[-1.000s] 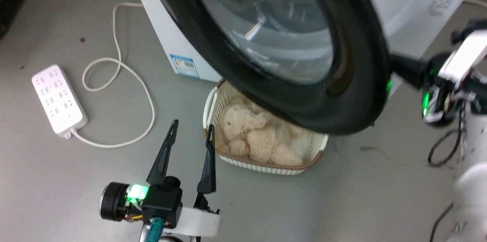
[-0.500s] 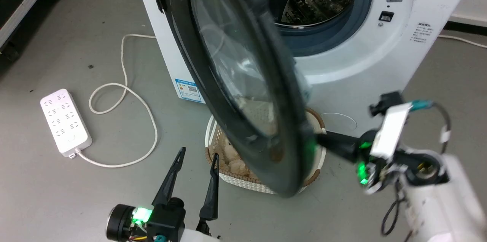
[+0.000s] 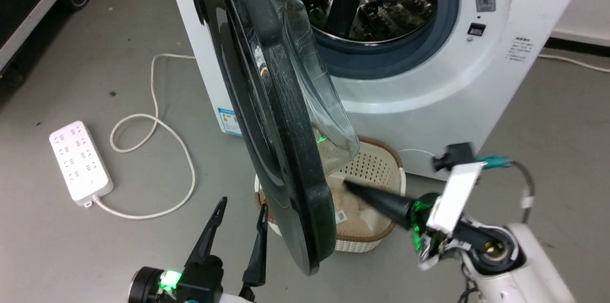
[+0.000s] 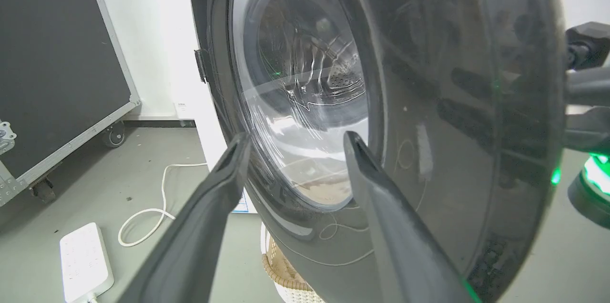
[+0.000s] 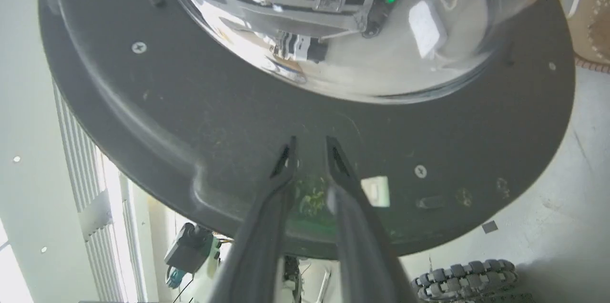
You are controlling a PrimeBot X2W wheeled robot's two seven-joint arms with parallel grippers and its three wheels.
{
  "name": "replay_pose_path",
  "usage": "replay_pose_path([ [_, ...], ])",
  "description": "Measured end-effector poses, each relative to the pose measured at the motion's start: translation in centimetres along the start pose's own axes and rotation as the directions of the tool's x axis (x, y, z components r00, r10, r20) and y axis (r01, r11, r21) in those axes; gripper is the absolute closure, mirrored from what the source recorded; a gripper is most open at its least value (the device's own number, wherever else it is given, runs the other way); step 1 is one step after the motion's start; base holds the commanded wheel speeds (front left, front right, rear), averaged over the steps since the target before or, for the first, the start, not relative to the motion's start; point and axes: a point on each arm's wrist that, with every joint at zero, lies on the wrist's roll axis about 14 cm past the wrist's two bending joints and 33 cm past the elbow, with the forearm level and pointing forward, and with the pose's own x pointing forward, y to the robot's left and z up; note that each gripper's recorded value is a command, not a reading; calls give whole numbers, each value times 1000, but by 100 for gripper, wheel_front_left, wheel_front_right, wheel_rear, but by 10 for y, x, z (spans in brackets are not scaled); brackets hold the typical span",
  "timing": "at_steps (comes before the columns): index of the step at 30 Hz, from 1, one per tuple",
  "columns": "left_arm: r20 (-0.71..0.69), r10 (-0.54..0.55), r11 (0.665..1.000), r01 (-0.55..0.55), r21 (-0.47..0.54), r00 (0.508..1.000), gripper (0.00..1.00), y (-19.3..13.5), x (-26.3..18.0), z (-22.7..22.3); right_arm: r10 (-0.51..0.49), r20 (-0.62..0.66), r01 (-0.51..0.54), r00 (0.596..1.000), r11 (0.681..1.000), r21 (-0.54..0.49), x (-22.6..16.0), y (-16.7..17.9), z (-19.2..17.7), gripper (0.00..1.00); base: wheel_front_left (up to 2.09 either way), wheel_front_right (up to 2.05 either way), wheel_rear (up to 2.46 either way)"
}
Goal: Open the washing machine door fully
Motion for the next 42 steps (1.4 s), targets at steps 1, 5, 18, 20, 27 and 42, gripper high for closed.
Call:
replay_pose_path([
  [1, 1, 2, 1000, -2, -3, 1000, 0, 1, 0, 0, -3, 45, 5, 999, 1000, -27, -4, 3, 9, 0, 0, 0, 0],
  [5, 17, -1, 1000, 1, -10, 1000, 0, 3, 0, 5, -8, 268, 66, 963, 976, -206, -33, 21, 50, 0, 0, 0, 0],
  [18, 63, -15, 999, 17, -41, 998, 0, 2, 7, 18, 116, 765, 707, 634, 314, -633, -177, 37, 93, 0, 0, 0, 0],
  [20, 60, -25, 999, 28, -45, 998, 0, -1, 6, 17, 122, 802, 759, 584, 268, -593, -192, 29, 88, 0, 0, 0, 0],
  [27, 16, -67, 997, 67, -49, 998, 0, -12, 5, 2, 55, 875, 855, 481, 189, -483, -211, -6, 48, 0, 0, 0, 0],
  [42, 5, -67, 996, 67, -52, 998, 100, -14, 10, -2, 52, 896, 878, 441, 182, -443, -218, -8, 48, 0, 0, 0, 0],
])
